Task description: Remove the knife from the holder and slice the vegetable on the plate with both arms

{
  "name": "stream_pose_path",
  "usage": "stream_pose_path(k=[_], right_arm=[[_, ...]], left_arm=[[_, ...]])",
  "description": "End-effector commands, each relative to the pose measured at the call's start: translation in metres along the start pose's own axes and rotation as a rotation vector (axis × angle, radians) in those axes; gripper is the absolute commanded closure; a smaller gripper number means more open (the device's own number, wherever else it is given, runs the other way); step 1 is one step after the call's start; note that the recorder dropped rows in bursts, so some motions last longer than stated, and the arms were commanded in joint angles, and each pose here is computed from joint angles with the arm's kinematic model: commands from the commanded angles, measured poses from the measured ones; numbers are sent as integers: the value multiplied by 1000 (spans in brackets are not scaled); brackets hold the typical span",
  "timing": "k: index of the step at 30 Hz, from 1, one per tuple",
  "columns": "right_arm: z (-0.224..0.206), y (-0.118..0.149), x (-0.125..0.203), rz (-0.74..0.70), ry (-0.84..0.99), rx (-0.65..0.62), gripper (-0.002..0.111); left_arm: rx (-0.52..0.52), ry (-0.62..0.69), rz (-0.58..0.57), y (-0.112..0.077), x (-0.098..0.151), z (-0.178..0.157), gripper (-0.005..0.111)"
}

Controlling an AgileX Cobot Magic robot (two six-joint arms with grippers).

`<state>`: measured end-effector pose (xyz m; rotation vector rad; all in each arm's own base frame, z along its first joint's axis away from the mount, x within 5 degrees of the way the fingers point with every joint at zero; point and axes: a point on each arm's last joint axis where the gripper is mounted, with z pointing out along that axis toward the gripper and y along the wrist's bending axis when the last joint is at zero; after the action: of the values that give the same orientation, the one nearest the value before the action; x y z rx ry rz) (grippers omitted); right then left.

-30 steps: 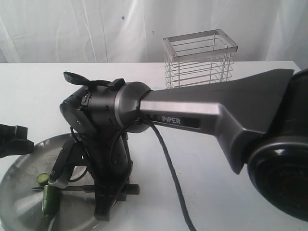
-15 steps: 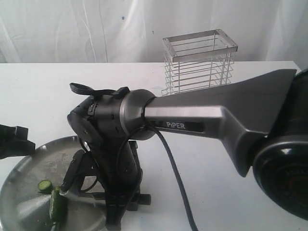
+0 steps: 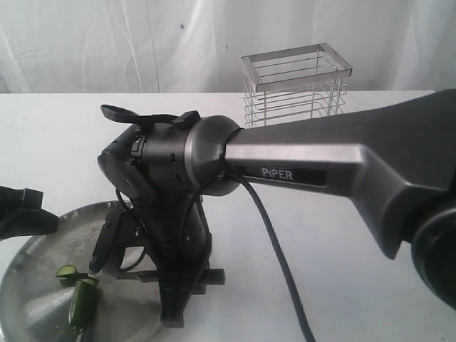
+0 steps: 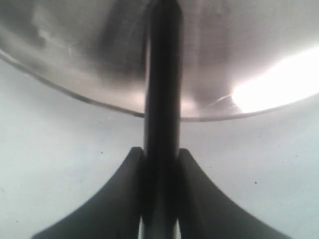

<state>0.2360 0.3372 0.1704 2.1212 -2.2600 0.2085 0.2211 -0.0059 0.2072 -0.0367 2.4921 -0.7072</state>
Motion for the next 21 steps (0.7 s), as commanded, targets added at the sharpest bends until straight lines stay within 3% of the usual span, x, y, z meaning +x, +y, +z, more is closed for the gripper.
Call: stream_pose_path(k=[1, 14, 17, 21], right_arm=[[0, 10, 1, -13, 13, -15, 108], [17, 8, 5, -7, 105, 48, 108], [17, 9, 5, -15, 109, 60, 108], [17, 9, 5, -15, 109, 60, 108]], left_arm=[[28, -9, -12, -3, -1, -2, 107], [48, 2, -11, -5, 0, -3, 107], [69, 26, 58, -9, 3, -2, 107], [123, 98, 35, -12, 9, 4, 107]])
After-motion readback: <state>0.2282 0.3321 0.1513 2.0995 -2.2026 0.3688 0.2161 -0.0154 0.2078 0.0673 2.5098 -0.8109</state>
